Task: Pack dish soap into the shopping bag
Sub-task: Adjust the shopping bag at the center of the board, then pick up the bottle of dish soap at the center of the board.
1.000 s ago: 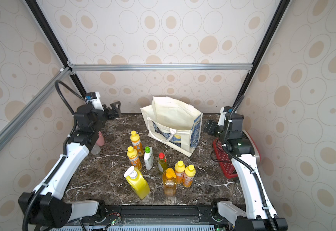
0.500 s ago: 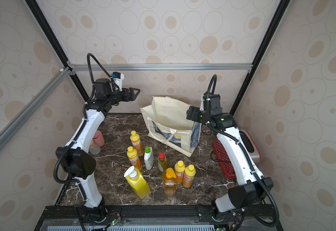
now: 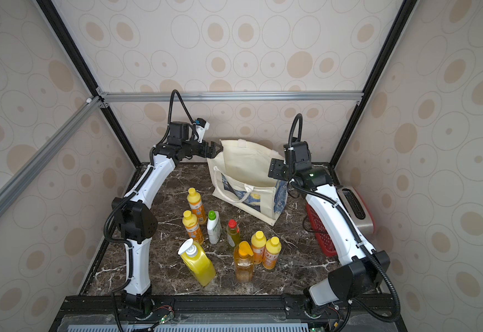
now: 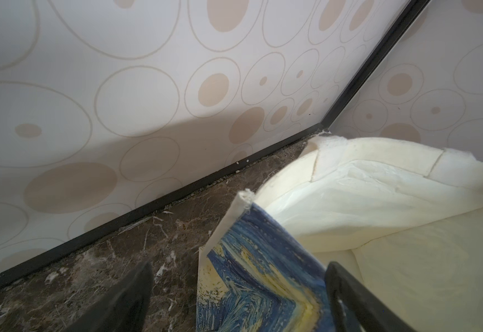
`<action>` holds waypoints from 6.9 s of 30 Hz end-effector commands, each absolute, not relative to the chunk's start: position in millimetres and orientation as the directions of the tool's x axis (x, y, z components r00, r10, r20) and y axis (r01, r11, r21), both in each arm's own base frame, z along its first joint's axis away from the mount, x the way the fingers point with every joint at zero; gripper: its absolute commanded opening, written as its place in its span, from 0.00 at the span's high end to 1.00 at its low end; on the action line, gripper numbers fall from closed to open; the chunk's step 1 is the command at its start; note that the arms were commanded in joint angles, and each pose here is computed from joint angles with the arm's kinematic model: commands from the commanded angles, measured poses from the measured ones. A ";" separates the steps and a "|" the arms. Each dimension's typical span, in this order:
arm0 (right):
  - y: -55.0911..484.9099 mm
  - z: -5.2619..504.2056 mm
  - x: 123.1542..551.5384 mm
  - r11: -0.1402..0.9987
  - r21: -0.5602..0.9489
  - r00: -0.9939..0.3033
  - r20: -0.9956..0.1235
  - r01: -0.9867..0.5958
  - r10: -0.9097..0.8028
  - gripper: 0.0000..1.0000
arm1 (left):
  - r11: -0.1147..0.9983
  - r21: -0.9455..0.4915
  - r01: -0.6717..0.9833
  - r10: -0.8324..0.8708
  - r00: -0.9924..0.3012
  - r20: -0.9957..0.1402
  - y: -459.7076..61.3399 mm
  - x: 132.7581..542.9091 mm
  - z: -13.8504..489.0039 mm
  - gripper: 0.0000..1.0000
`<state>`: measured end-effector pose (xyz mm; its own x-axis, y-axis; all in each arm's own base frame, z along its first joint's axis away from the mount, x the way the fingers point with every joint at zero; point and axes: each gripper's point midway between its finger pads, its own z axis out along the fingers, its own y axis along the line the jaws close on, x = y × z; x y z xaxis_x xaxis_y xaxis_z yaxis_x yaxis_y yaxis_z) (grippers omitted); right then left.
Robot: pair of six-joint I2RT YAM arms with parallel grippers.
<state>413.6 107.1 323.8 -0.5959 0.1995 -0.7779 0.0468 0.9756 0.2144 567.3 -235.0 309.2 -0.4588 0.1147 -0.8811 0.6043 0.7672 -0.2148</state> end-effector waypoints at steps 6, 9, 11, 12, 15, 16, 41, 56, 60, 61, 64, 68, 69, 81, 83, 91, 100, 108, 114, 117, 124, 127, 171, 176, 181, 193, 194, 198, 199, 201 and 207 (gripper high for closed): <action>111.1 305.7 412.9 0.981 0.192 -0.624 -0.762 0.041 0.175 0.19 | 0.756 -0.178 0.630 0.162 -0.443 -0.882 -240.3 549.6 319.7 0.01; 114.0 305.3 413.7 0.981 0.192 -0.626 -0.761 0.037 0.173 0.19 | 0.770 -0.167 0.616 0.165 -0.445 -0.880 -238.8 547.2 320.6 0.01; 115.3 303.2 415.4 0.983 0.180 -0.634 -0.756 0.041 0.165 0.19 | 0.785 -0.147 0.602 0.184 -0.453 -0.873 -238.5 548.2 314.7 0.03; 114.5 301.5 416.4 0.984 0.171 -0.638 -0.753 0.047 0.161 0.19 | 0.796 -0.134 0.590 0.194 -0.459 -0.867 -236.6 550.2 309.9 0.04; 114.1 293.3 420.3 0.988 0.144 -0.659 -0.737 0.060 0.148 0.22 | 0.838 -0.085 0.539 0.216 -0.472 -0.855 -227.6 556.3 300.5 0.12; 114.7 290.3 421.2 0.989 0.135 -0.668 -0.731 0.062 0.141 0.25 | 0.843 -0.079 0.532 0.220 -0.475 -0.852 -226.1 556.6 299.8 0.19; 158.1 319.2 446.4 0.971 0.126 -0.668 -0.743 -0.201 -0.042 1.00 | 0.918 -0.230 0.322 0.052 -0.674 -0.737 -183.7 468.6 319.2 0.94; 145.6 306.1 460.4 0.987 0.029 -0.670 -0.737 -0.157 -0.085 0.89 | 0.929 -0.201 0.309 0.079 -0.699 -0.710 -174.6 448.2 305.8 0.53; 141.2 317.5 456.9 0.989 0.023 -0.639 -0.765 -0.147 -0.077 0.61 | 0.927 -0.204 0.315 0.060 -0.661 -0.748 -173.9 446.9 317.3 0.46; 146.9 324.1 453.3 0.982 0.039 -0.624 -0.777 -0.187 -0.088 0.54 | 0.925 -0.204 0.322 0.056 -0.644 -0.763 -174.0 445.3 322.7 0.43; 160.9 343.8 437.7 0.955 0.107 -0.585 -0.807 -0.276 -0.079 0.35 | 0.925 -0.186 0.331 0.038 -0.569 -0.822 -167.5 436.8 344.2 0.37; 171.0 371.5 408.1 0.912 0.187 -0.529 -0.847 -0.365 -0.038 0.19 | 0.947 -0.133 0.292 0.012 -0.446 -0.895 -148.1 423.7 372.2 0.24; 174.6 377.7 399.8 0.895 0.208 -0.521 -0.853 -0.394 -0.031 0.18 | 0.954 -0.123 0.274 0.006 -0.427 -0.904 -142.5 421.3 376.6 0.22; 264.9 384.6 277.5 0.643 0.177 -0.485 -0.806 -0.745 -0.340 0.39 | 0.968 -0.238 0.076 -0.198 -0.350 -0.916 -67.2 424.6 369.8 0.13; 282.9 374.0 256.4 0.594 0.144 -0.444 -0.804 -0.792 -0.396 0.39 | 0.961 -0.274 0.041 -0.248 -0.314 -0.917 -49.6 420.5 370.5 0.12; 332.3 325.3 185.6 0.414 0.071 -0.320 -0.756 -0.907 -0.571 0.40 | 0.964 -0.266 -0.013 -0.259 -0.269 -0.928 -31.4 416.1 369.8 0.15; 355.5 298.2 143.6 0.251 0.143 -0.265 -0.780 -0.957 -0.567 0.38 | 0.949 -0.306 0.074 -0.276 -0.270 -0.922 -47.5 420.9 373.5 0.16; 385.1 290.9 125.9 0.156 0.193 -0.246 -0.827 -0.969 -0.506 0.37 | 0.941 -0.323 0.101 -0.286 -0.273 -0.919 -52.9 422.1 375.1 0.17; 391.6 281.7 126.4 0.157 0.184 -0.239 -0.823 -0.970 -0.516 0.36 | 0.938 -0.328 0.110 -0.288 -0.279 -0.916 -54.9 423.0 374.4 0.17; 397.2 278.0 125.5 0.150 0.200 -0.249 -0.828 -0.968 -0.503 0.36 | 0.937 -0.330 0.113 -0.289 -0.279 -0.916 -55.6 423.5 374.2 0.17; 409.6 260.5 131.5 0.165 0.219 -0.273 -0.816 -0.962 -0.510 0.36 | 0.933 -0.337 0.127 -0.290 -0.290 -0.912 -58.9 425.1 373.5 0.16; 414.7 255.9 131.5 0.159 0.228 -0.278 -0.811 -0.961 -0.516 0.35 | 0.931 -0.340 0.132 -0.289 -0.301 -0.909 -60.4 426.5 372.3 0.16; 428.7 283.4 146.0 0.187 0.179 -0.250 -0.837 -0.966 -0.486 1.00 | 0.926 -0.342 0.158 -0.271 -0.349 -0.897 -67.8 430.2 366.7 0.14; 428.6 307.8 148.3 0.185 0.148 -0.219 -0.860 -0.971 -0.461 1.00 | 0.921 -0.346 0.177 -0.264 -0.370 -0.891 -72.4 431.8 364.5 0.14; 428.8 333.9 152.3 0.191 0.111 -0.185 -0.884 -0.975 -0.430 1.00 | 0.919 -0.347 0.188 -0.257 -0.380 -0.888 -74.8 432.9 363.8 0.13; 436.3 397.9 166.1 0.219 0.027 -0.103 -0.933 -0.975 -0.344 1.00 | 0.913 -0.353 0.207 -0.255 -0.385 -0.887 -78.9 432.7 364.8 0.13; 436.0 405.9 167.4 0.223 0.014 -0.090 -0.938 -0.975 -0.336 1.00 | 0.911 -0.354 0.213 -0.254 -0.386 -0.887 -80.1 432.5 365.1 0.13; 429.1 436.5 174.3 0.256 -0.052 -0.032 -0.949 -0.965 -0.314 1.00 | 0.906 -0.355 0.229 -0.247 -0.394 -0.885 -83.9 432.9 364.9 0.13; 426.5 445.9 176.9 0.268 -0.067 -0.018 -0.953 -0.961 -0.303 1.00 | 0.906 -0.354 0.233 -0.244 -0.397 -0.885 -84.9 432.8 364.7 0.13; 421.7 463.8 180.3 0.284 -0.090 0.006 -0.959 -0.955 -0.282 1.00 | 0.903 -0.354 0.243 -0.239 -0.401 -0.884 -87.4 432.7 364.4 0.13; 405.9 512.2 208.6 0.364 -0.094 0.014 -0.977 -0.927 -0.215 1.00 | 0.894 -0.351 0.277 -0.219 -0.413 -0.884 -98.9 433.1 364.3 0.13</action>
<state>194.8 420.4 407.6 -0.1323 -0.4676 -0.8740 -0.9502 0.3107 -0.0224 433.4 -89.0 345.4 -0.4377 -0.2477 -0.8643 0.2230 0.9014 -0.3712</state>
